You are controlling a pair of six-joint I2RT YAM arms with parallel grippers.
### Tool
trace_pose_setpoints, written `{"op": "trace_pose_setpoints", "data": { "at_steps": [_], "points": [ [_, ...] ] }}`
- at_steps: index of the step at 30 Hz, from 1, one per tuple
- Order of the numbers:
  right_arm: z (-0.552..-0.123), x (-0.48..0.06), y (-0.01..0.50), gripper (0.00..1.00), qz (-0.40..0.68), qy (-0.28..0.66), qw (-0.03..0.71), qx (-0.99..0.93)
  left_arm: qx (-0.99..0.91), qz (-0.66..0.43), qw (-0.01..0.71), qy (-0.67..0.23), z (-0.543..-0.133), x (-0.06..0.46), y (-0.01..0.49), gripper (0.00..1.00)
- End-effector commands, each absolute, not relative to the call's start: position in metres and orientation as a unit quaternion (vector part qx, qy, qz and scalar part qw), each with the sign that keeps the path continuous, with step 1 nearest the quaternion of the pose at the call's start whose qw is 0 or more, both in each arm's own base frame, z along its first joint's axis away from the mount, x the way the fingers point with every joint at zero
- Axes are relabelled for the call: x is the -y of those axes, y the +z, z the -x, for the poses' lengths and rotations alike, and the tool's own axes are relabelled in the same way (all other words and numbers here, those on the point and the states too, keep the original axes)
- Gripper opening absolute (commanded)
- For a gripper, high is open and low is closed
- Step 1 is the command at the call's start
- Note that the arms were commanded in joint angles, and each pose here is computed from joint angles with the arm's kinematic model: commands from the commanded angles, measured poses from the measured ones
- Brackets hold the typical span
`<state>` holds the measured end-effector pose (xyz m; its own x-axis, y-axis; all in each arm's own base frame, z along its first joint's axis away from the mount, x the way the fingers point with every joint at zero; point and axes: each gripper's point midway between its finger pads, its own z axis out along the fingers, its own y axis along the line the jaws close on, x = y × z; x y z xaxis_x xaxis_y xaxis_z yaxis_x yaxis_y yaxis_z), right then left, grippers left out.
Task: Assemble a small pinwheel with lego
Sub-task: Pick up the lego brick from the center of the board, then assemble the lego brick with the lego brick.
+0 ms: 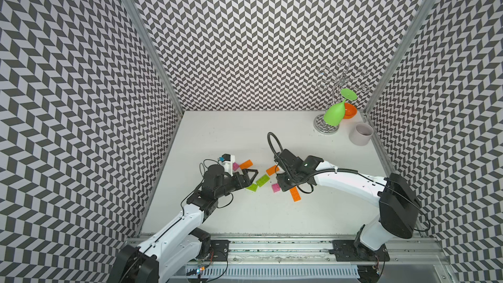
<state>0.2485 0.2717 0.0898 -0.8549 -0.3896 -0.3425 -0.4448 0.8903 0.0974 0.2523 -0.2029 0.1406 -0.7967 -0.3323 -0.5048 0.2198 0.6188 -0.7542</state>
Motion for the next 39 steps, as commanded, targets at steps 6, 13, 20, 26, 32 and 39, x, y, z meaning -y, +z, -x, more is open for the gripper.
{"op": "trace_pose_setpoints", "data": {
  "at_steps": [6, 13, 20, 26, 32, 39],
  "points": [
    [-0.255, -0.237, 0.072, 0.12, 0.204, 0.058, 0.149, -0.966, -0.846, -0.011, 0.318, -0.427, -0.256, 0.262, 0.138, 0.96],
    [-0.259, -0.236, 0.061, 0.12, 0.198, 0.046, 0.144, -0.968, -0.849, -0.016, 0.307, -0.429, -0.251, 0.27, 0.131, 0.97],
    [-0.262, -0.237, 0.052, 0.12, 0.201, 0.04, 0.137, -0.969, -0.853, -0.017, 0.305, -0.422, -0.25, 0.267, 0.128, 0.97],
    [-0.259, -0.234, 0.043, 0.12, 0.2, 0.031, 0.124, -0.971, -0.854, -0.013, 0.303, -0.423, -0.249, 0.267, 0.126, 0.97],
    [-0.256, -0.232, 0.04, 0.12, 0.199, 0.029, 0.118, -0.972, -0.854, -0.015, 0.303, -0.422, -0.25, 0.267, 0.126, 0.97],
    [-0.254, -0.226, 0.032, 0.12, 0.192, 0.016, 0.11, -0.975, -0.856, -0.015, 0.3, -0.421, -0.249, 0.267, 0.123, 0.97]
  ]
}}
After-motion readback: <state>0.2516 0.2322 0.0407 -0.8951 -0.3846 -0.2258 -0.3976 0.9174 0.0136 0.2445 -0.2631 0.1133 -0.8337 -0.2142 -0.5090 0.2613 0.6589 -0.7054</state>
